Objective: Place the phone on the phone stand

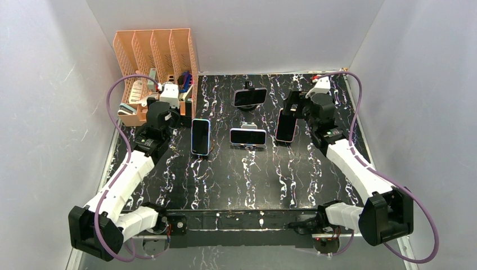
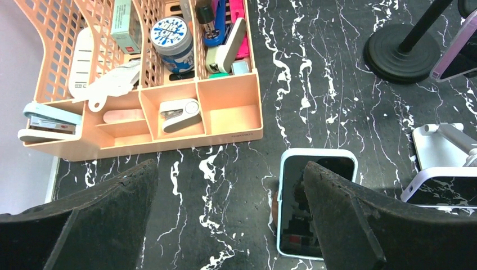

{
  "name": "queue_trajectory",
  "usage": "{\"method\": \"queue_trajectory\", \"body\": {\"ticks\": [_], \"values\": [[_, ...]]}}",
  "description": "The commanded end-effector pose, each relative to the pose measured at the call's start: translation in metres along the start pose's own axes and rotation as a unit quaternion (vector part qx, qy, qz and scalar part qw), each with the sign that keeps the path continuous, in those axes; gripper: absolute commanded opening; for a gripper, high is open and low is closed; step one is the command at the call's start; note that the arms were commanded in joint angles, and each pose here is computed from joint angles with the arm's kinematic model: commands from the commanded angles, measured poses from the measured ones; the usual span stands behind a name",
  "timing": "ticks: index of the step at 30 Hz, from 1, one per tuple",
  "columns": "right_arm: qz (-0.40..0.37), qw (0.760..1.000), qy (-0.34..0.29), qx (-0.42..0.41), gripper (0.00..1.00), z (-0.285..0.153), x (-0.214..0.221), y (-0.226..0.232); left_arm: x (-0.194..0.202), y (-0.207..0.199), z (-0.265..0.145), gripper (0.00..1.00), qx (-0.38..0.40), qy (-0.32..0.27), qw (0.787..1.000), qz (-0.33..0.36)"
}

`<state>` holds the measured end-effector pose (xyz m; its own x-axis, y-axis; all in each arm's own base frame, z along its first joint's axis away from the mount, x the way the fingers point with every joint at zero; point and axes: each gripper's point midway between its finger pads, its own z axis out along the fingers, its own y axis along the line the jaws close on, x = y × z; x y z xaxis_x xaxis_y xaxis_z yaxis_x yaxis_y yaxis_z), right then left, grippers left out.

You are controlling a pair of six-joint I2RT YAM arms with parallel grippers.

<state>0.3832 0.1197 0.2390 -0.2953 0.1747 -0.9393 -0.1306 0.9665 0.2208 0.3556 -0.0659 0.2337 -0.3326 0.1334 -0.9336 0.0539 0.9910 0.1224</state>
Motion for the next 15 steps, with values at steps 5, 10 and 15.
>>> {"method": "queue_trajectory", "body": {"ticks": [5,10,15], "values": [[0.014,0.999,-0.038,-0.015,0.99,0.007,-0.023,0.008,-0.017,0.009,-0.007,0.98,-0.012,-0.03,0.999,0.003],[0.02,0.999,-0.043,-0.002,0.99,0.009,-0.023,0.004,-0.021,0.009,-0.005,0.98,-0.014,-0.039,0.999,0.003],[0.012,0.999,-0.048,-0.004,0.99,0.012,-0.032,0.006,-0.022,0.008,-0.002,0.98,-0.013,-0.04,0.999,0.005]]}}
